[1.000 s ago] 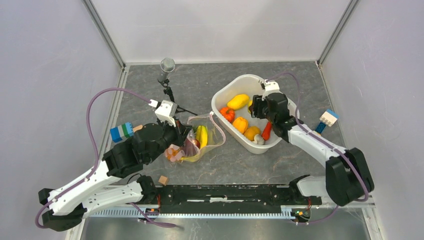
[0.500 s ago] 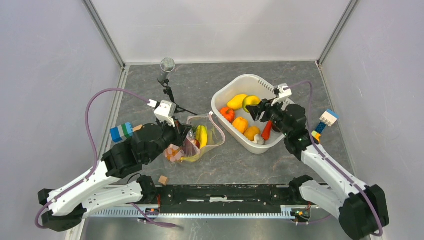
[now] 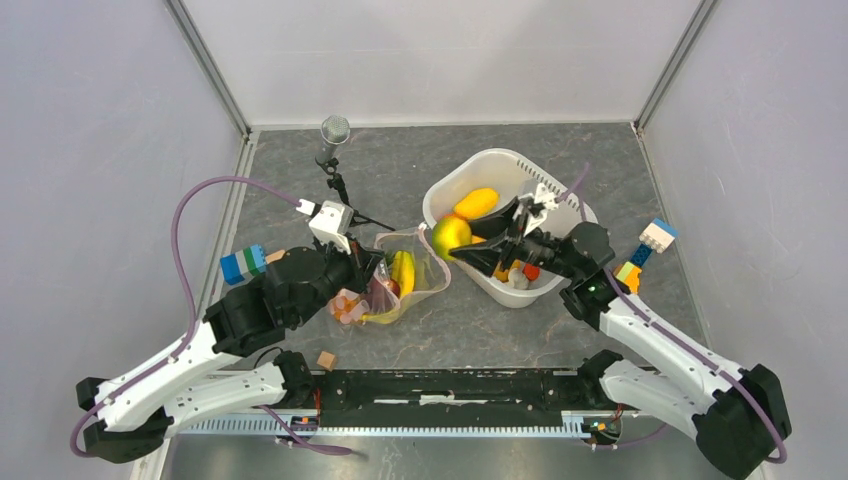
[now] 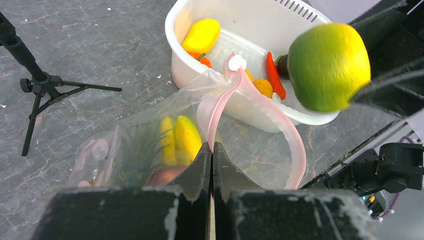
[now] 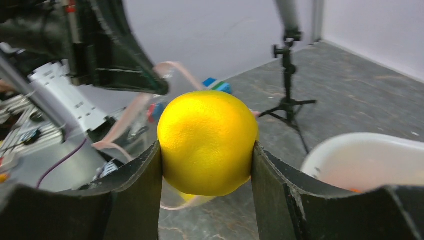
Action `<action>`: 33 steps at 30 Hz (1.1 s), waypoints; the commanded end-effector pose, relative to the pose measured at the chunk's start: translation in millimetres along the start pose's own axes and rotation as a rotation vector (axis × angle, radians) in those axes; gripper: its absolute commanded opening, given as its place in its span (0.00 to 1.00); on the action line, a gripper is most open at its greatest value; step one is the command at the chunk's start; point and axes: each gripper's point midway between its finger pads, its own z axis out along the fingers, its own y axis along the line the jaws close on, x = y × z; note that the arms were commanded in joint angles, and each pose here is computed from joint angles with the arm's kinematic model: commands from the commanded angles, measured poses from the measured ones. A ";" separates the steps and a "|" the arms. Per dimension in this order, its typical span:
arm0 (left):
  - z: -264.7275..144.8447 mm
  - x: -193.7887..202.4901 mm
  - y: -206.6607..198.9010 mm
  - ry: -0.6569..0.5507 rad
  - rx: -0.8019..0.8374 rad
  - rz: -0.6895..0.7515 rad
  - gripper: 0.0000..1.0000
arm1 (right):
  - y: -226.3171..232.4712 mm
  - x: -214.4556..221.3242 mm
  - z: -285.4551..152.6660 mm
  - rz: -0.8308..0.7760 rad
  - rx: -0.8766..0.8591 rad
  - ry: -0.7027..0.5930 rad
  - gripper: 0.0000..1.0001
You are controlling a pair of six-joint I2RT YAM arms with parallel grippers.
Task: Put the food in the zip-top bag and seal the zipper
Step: Place the fake fruit in the zipper food storage bag.
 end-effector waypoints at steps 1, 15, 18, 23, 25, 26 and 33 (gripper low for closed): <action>1.3 -13.7 -6.5 -0.045 0.021 -0.020 0.02 | 35.3 -13.6 20.0 -0.111 -0.132 0.019 0.32; 0.6 -15.8 -9.5 -0.044 0.034 -0.019 0.02 | 19.3 25.0 63.2 -0.178 0.010 0.213 0.48; 1.1 -15.8 -10.7 -0.042 0.038 -0.016 0.02 | 15.1 28.6 67.1 -0.196 0.034 0.242 0.60; 2.9 -15.9 -11.3 -0.041 0.036 -0.014 0.02 | 18.3 25.1 64.3 -0.204 0.027 0.214 0.77; 3.6 -16.0 -12.2 -0.040 0.039 -0.012 0.02 | 20.2 22.3 61.9 -0.206 0.025 0.198 0.86; 4.0 -15.9 -12.5 -0.038 0.039 -0.011 0.02 | 20.1 20.8 60.8 -0.209 0.028 0.191 0.87; 5.2 -15.0 -12.4 -0.036 0.037 -0.008 0.02 | 11.8 7.2 48.9 -0.229 0.111 0.139 0.90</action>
